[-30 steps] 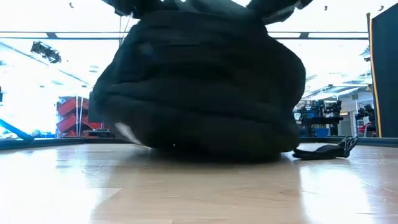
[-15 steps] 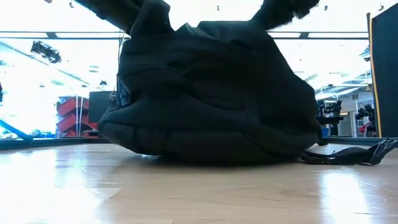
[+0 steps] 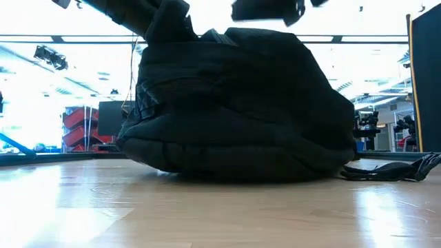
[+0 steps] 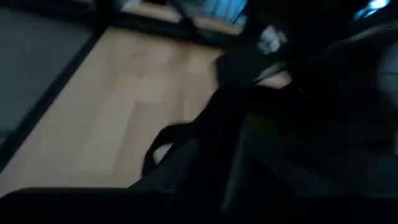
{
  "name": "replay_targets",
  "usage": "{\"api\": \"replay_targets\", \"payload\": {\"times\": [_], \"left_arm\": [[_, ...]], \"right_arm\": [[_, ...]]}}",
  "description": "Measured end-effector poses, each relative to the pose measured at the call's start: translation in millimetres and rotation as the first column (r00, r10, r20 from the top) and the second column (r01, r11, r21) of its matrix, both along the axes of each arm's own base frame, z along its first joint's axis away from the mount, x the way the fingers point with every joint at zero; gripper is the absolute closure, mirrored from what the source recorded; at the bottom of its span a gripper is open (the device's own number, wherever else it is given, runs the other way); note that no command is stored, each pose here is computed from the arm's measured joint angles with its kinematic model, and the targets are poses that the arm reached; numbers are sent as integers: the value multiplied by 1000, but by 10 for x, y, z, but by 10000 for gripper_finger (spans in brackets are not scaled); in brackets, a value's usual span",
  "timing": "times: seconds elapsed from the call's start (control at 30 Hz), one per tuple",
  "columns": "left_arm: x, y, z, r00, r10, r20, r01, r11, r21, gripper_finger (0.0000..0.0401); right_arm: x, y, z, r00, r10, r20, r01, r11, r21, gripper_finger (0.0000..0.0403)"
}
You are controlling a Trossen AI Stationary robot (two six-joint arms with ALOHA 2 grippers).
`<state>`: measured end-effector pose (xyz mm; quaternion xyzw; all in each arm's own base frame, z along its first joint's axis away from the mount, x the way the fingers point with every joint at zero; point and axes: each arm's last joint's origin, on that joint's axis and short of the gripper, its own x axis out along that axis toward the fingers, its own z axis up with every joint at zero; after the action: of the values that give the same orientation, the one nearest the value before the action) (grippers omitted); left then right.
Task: Unpack backpack
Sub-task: Remove the cellphone from the backpack
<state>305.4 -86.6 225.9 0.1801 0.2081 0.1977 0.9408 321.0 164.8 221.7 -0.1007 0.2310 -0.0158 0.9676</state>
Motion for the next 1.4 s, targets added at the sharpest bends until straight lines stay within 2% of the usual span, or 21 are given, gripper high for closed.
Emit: {"api": "replay_targets", "payload": {"times": [0.07, 0.13, 0.2, 0.3, 0.4, 0.5, 0.6, 0.7, 0.83, 0.93, 1.03, 1.27, 1.33, 1.4], "left_arm": [[2, 5, -1, 1000, -1, -2, 1, 1000, -1, 401], [2, 2, -5, 1000, -15, -6, 15, 1000, -6, 401], [10, -13, -12, 997, -78, -16, 78, 996, -37, 401], [19, -53, -28, 974, -223, -34, 218, 970, -107, 401], [26, -62, -21, 966, -257, -24, 252, 960, -126, 401], [33, -45, -19, 966, -256, -22, 251, 960, -127, 401], [48, -5, -8, 970, -244, -11, 240, 962, -128, 401], [65, 39, 1, 973, -232, 0, 230, 965, -129, 401], [91, 95, 25, 976, -217, 25, 219, 968, -123, 401], [105, 116, 45, 976, -213, 43, 217, 969, -115, 401], [111, 120, 58, 975, -214, 56, 219, 970, -110, 401], [113, 124, 61, 976, -213, 57, 217, 971, -102, 401], [112, 125, 58, 976, -214, 50, 218, 971, -94, 401], [111, 127, 57, 975, -217, 40, 220, 973, -72, 401]], "right_arm": [[17, -38, -154, 996, -46, -75, 44, 999, -18, 298], [-9, -106, -240, 982, -137, -133, 133, 990, -44, 301], [-61, -175, -294, 955, -242, -172, 231, 969, -84, 304], [-149, -290, -295, 913, -357, -198, 330, 931, -155, 308], [-214, -380, -191, 892, -415, -178, 384, 904, -187, 312], [-258, -431, -54, 892, -426, -152, 403, 901, -158, 317], [-302, -421, 145, 910, -404, -92, 399, 914, -69, 321], [-323, -325, 296, 941, -336, -31, 337, 941, 25, 324], [-268, -177, 350, 966, -254, 42, 250, 964, 92, 320], [-189, -109, 239, 978, -206, 28, 203, 975, 90, 307], [-116, -91, 72, 979, -205, -10, 206, 977, 57, 290], [72, -247, -349, 952, -279, -123, 277, 960, -33, 255], [97, -296, -443, 941, -298, -159, 294, 955, -50, 260], [103, -323, -509, 933, -300, -197, 295, 954, -52, 287]]}}
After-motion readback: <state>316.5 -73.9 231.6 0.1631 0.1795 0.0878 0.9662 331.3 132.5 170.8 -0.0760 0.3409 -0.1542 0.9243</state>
